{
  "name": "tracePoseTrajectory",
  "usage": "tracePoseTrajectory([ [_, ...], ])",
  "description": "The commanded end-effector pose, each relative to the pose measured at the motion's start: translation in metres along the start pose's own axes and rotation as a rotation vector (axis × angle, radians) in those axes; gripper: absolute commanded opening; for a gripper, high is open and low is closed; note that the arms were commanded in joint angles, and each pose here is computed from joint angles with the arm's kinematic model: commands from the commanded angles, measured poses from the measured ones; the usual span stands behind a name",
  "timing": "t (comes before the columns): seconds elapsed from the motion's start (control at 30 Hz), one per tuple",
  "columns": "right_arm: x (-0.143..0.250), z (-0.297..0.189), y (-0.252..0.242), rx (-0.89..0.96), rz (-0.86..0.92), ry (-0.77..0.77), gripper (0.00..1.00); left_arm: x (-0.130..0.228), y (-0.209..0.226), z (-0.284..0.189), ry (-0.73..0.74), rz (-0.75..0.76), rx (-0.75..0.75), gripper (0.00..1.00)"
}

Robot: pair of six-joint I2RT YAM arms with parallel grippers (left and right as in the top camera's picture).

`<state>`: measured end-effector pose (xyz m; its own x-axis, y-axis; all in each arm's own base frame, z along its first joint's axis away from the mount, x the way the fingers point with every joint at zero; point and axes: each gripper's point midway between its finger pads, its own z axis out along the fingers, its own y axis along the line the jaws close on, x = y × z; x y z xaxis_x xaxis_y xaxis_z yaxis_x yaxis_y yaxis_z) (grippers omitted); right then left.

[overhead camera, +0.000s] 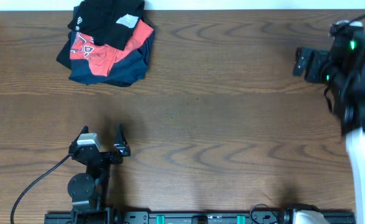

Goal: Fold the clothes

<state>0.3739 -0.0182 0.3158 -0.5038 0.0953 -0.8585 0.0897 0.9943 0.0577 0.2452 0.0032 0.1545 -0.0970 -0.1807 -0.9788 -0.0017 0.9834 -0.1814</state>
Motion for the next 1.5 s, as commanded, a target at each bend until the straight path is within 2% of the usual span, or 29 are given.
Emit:
tracePoseTrajectory([
  [0.0, 0.013, -0.021, -0.01, 0.087, -0.082, -0.103, 0.99, 0.015, -0.001, 0.0, 0.047, 0.004, 0.012, 0.98],
  [0.33, 0.118, -0.027, 0.0, -0.038, -0.084, -0.268, 0.99, 0.015, -0.001, 0.0, 0.047, 0.004, 0.012, 0.98],
  [0.63, 0.186, -0.028, 0.009, -0.113, -0.098, -0.348, 0.99, 0.015, -0.001, 0.0, 0.047, 0.004, 0.012, 0.98],
  [0.8, 0.198, -0.032, 0.014, -0.153, -0.105, -0.402, 0.99, 0.015, -0.001, 0.0, 0.047, 0.004, 0.012, 0.98],
  [0.93, 0.213, -0.028, 0.021, -0.197, -0.113, -0.39, 0.99, 0.015, -0.001, 0.0, 0.047, 0.004, 0.011, 0.98],
  [1.47, 0.206, -0.035, 0.024, -0.216, -0.112, -0.435, 0.99, 0.015, -0.001, 0.0, 0.047, 0.004, 0.012, 0.98],
])
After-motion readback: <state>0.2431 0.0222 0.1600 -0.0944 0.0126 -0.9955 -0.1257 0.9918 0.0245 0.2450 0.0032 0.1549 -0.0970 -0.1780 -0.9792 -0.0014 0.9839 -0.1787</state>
